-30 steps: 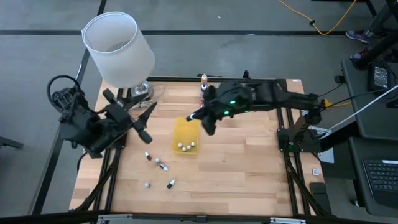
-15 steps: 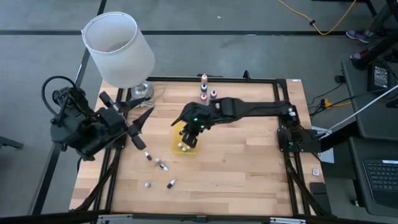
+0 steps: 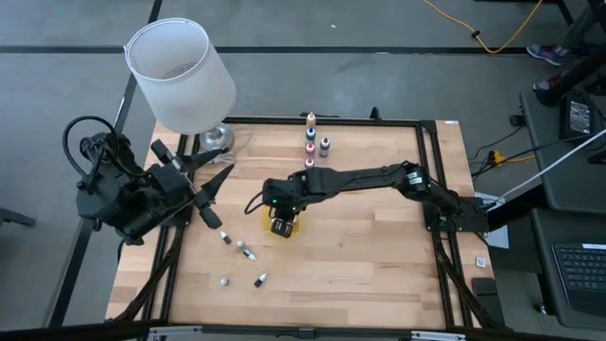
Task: Pick & Place food coloring
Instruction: Put the small red bottle into the yellow bin
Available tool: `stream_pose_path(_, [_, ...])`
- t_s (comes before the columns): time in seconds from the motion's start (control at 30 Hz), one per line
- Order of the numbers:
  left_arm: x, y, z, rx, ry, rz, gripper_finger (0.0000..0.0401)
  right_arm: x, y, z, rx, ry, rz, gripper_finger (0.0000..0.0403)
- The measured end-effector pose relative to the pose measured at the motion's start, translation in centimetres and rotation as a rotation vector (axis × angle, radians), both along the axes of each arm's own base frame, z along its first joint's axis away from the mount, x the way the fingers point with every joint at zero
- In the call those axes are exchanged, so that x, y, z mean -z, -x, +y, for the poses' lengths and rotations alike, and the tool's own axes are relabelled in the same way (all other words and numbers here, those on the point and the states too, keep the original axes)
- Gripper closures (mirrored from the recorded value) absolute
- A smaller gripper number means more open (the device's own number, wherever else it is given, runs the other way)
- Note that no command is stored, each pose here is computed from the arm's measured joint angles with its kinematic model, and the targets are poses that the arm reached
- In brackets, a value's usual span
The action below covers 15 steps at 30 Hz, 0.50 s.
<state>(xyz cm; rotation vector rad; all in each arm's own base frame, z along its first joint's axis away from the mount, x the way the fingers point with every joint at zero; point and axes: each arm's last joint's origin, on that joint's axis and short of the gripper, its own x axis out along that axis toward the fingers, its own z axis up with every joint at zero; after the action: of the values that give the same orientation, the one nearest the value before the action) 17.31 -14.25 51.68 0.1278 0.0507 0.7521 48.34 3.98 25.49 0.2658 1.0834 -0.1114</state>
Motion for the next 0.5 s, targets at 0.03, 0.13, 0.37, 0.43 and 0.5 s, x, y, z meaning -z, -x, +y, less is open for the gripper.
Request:
stream_pose_path(0.03, [0.0,0.0,0.0,0.0,0.0,0.0,0.0232,0.5,-0.2,0.0,-0.005,0.009,0.011,0.0339])
stream_pose_path(0.13, [0.0,0.0,0.0,0.001,0.0,0.0,0.0232,1.9,-0.5,-0.1,-0.013,0.051,0.048,0.034])
stream_pose_path(0.37, [0.0,0.0,0.0,0.001,-0.005,0.005,0.0232,4.5,-1.1,-0.1,-0.032,0.09,0.1,0.0338])
stream_pose_path(0.43, [0.0,0.0,0.0,0.001,-0.005,0.005,0.0232,5.3,-1.3,-0.1,-0.032,0.091,0.117,0.0336])
stream_pose_path(0.5, [0.0,0.0,0.0,0.001,-0.006,0.005,0.0232,6.1,-1.5,0.0,-0.034,0.093,0.135,0.0337])
